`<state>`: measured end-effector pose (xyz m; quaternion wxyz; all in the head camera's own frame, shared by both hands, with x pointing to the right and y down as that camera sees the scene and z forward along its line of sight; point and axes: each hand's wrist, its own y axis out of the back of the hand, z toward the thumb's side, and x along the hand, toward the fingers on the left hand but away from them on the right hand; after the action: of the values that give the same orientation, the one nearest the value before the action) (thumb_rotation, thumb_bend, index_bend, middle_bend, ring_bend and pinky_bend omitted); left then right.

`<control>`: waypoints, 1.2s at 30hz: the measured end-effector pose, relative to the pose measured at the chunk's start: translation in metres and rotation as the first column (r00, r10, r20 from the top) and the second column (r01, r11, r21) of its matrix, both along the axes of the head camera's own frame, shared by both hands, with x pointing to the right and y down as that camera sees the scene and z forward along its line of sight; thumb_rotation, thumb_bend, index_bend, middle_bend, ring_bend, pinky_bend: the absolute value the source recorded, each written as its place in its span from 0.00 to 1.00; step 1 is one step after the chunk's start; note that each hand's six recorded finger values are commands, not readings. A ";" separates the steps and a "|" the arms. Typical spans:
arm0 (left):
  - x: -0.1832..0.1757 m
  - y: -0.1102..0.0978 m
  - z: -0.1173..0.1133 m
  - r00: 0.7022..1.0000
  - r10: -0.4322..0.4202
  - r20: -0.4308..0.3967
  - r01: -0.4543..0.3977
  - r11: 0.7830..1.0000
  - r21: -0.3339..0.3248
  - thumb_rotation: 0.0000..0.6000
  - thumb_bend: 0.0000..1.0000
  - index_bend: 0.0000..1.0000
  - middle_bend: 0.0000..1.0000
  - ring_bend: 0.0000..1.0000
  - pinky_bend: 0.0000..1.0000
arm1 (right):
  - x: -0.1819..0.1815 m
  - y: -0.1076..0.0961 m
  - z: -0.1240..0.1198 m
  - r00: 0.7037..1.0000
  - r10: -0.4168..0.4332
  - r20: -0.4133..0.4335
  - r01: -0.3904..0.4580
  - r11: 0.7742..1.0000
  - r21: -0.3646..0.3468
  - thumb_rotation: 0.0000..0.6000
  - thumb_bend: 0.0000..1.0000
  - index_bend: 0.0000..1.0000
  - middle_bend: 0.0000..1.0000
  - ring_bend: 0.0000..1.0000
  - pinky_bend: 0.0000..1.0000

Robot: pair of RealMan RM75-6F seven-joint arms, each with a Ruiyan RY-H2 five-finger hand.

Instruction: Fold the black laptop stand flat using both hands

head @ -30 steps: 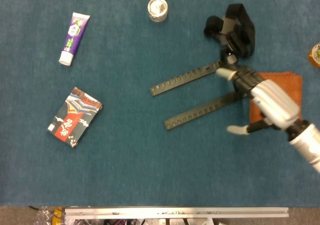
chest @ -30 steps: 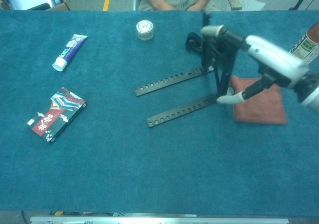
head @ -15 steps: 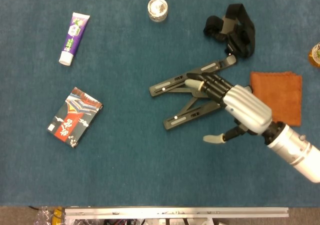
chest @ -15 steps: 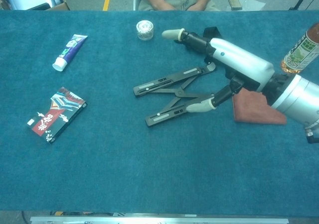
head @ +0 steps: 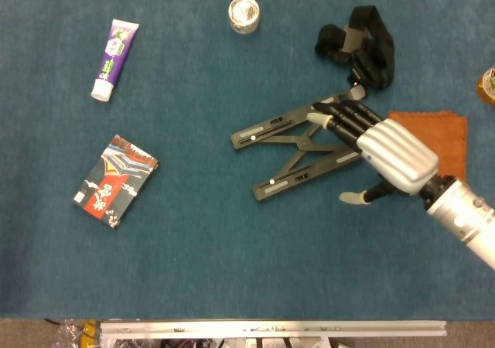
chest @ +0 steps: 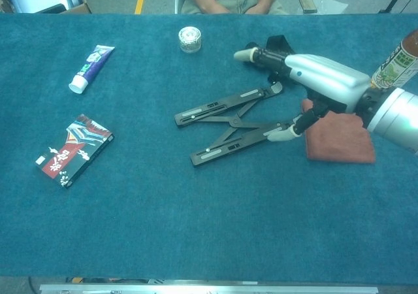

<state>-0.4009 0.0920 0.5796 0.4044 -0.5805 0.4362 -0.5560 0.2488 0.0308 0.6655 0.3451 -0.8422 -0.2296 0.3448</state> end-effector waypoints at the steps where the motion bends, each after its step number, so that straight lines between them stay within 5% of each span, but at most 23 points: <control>1: 0.004 -0.002 0.001 1.000 0.014 -0.006 -0.014 1.000 -0.005 1.00 0.13 0.00 0.00 0.00 0.00 | 0.002 0.000 0.002 1.000 -0.003 -0.024 0.003 1.000 0.001 1.00 0.00 0.00 0.00 0.00 0.00; 14: 0.019 0.000 0.005 0.998 0.061 -0.034 -0.062 0.997 -0.035 1.00 0.13 0.00 0.00 0.00 0.00 | -0.005 -0.006 0.042 0.971 -0.073 -0.229 0.076 0.997 0.005 1.00 0.00 0.00 0.00 0.00 0.00; 27: 0.039 -0.001 0.015 0.990 0.129 -0.063 -0.134 0.988 -0.074 1.00 0.13 0.00 0.00 0.00 0.00 | -0.037 -0.030 0.066 0.966 -0.062 -0.252 0.053 0.998 -0.043 1.00 0.00 0.00 0.00 0.00 0.00; 36: 0.046 -0.003 0.023 0.986 0.145 -0.081 -0.152 0.985 -0.083 1.00 0.13 0.00 0.00 0.00 0.00 | -0.060 -0.013 0.079 0.963 -0.114 -0.244 0.111 0.994 -0.026 1.00 0.00 0.00 0.00 0.00 0.00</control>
<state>-0.3545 0.0890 0.6022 0.4020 -0.6491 0.3812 -0.5212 0.1884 0.0173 0.7449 0.3847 -0.8069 -0.1352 0.4273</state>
